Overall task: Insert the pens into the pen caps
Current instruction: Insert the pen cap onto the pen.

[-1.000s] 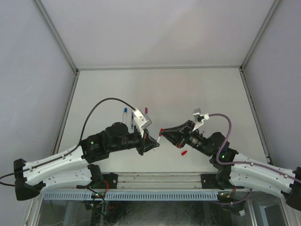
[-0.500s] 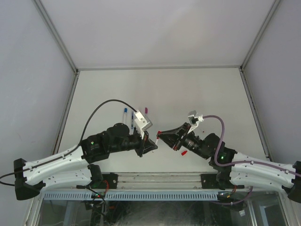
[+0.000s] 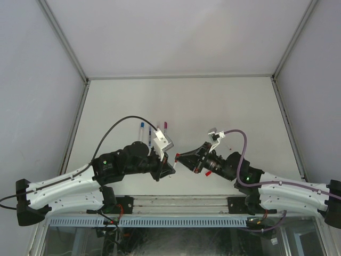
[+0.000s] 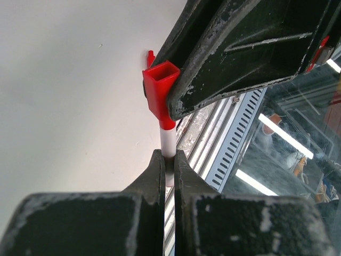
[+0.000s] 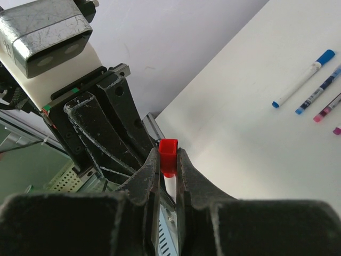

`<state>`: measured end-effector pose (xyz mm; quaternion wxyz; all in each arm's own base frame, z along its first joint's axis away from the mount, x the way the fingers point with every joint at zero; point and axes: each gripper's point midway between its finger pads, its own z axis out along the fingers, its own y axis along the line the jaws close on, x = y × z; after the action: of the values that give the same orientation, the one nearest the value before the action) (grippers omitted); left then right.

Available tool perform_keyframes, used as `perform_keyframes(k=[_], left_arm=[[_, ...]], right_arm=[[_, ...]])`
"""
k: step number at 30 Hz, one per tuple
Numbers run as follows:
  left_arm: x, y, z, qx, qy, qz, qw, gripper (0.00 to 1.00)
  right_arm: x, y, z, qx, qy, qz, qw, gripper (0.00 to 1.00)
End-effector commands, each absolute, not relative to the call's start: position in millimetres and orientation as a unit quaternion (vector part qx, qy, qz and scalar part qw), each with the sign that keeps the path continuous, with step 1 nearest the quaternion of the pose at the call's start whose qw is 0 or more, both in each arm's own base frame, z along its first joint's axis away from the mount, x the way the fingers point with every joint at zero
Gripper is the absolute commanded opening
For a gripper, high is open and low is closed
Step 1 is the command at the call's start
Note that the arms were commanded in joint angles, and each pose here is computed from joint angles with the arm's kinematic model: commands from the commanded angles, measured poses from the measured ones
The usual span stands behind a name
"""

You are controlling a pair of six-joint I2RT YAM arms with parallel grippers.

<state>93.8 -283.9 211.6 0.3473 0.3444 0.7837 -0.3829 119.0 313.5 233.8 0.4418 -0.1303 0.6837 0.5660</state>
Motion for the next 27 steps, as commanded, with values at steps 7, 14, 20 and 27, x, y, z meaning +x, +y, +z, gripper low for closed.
perform_keyframes(k=[7,14,20,27], left_arm=[[138.8,-312.0,358.8,0.247,0.631,-0.484,0.553,0.00],[139.2,-312.5,358.0,0.248,0.632,-0.483,0.554,0.00],[139.5,-311.1,359.3,0.246,0.631,-0.482,0.556,0.00],[139.7,-310.7,360.1,0.246,0.631,-0.481,0.557,0.00]], right_arm=[[39.8,293.4,111.3,-0.283,0.817,0.441,0.240,0.00],[19.7,299.1,114.1,-0.305,0.807,0.468,0.190,0.00],[9.7,293.3,111.7,-0.304,0.810,0.480,0.143,0.00],[20.8,286.9,101.0,-0.304,0.824,0.443,0.177,0.00]])
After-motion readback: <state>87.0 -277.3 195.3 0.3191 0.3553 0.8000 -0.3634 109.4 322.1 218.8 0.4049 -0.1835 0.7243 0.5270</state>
